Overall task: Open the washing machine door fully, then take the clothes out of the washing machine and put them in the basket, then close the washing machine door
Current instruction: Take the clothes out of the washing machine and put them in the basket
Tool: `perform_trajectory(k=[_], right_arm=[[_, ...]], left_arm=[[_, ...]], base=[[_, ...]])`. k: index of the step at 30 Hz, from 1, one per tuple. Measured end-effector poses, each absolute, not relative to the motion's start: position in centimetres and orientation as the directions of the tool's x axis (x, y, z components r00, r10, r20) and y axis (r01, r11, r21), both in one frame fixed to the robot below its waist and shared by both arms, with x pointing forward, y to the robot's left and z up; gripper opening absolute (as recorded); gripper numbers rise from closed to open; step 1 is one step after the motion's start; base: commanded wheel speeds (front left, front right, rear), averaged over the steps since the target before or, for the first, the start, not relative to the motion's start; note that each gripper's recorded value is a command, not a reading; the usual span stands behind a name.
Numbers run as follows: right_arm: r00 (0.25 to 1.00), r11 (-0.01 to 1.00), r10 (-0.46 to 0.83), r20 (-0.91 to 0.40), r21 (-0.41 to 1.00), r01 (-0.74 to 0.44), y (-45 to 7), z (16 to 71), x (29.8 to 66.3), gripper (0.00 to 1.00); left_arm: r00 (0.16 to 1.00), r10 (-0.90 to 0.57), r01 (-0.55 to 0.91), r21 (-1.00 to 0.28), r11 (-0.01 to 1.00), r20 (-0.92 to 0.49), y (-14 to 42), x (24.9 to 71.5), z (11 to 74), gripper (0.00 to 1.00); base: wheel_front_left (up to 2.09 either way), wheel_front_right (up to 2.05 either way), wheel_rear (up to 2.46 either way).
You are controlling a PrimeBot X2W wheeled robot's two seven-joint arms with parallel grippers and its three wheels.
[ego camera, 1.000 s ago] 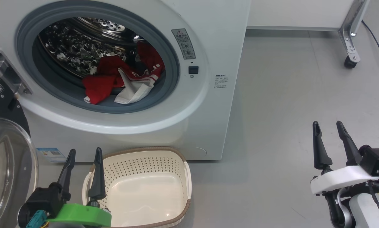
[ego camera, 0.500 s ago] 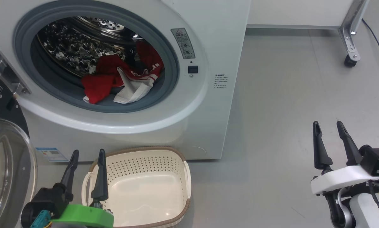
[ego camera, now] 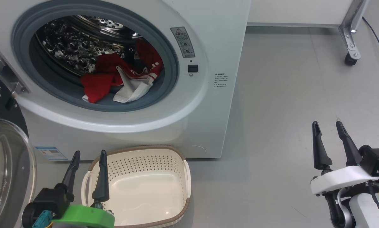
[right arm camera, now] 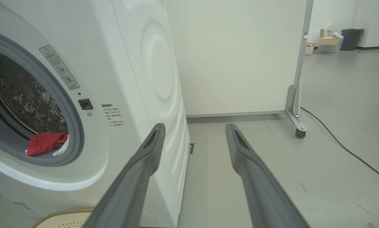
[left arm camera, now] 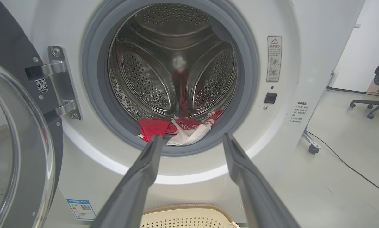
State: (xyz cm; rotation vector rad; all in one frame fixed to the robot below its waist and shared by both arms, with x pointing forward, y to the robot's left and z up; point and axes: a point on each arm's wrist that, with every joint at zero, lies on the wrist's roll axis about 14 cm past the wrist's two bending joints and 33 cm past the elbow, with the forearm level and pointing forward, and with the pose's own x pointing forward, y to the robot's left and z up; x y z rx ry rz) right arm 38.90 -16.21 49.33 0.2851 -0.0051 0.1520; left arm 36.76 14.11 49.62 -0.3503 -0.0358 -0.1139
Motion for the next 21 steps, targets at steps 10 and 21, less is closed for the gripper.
perform_trajectory(k=[10,21], right_arm=[[0.989,0.948,0.148,0.009,0.282,-0.144,-16.2,48.6,39.2,1.00],[0.992,0.952,0.123,-0.038,0.287,-0.107,-17.5,46.8,39.8,1.00]], left_arm=[[0.994,-0.106,0.110,-0.336,0.935,0.028,14.0,37.3,48.8,1.00],[0.992,-0.105,0.077,-0.324,0.943,-0.069,13.7,39.8,46.3,1.00]], base=[[0.00,0.00,0.00],[0.00,0.00,0.00]])
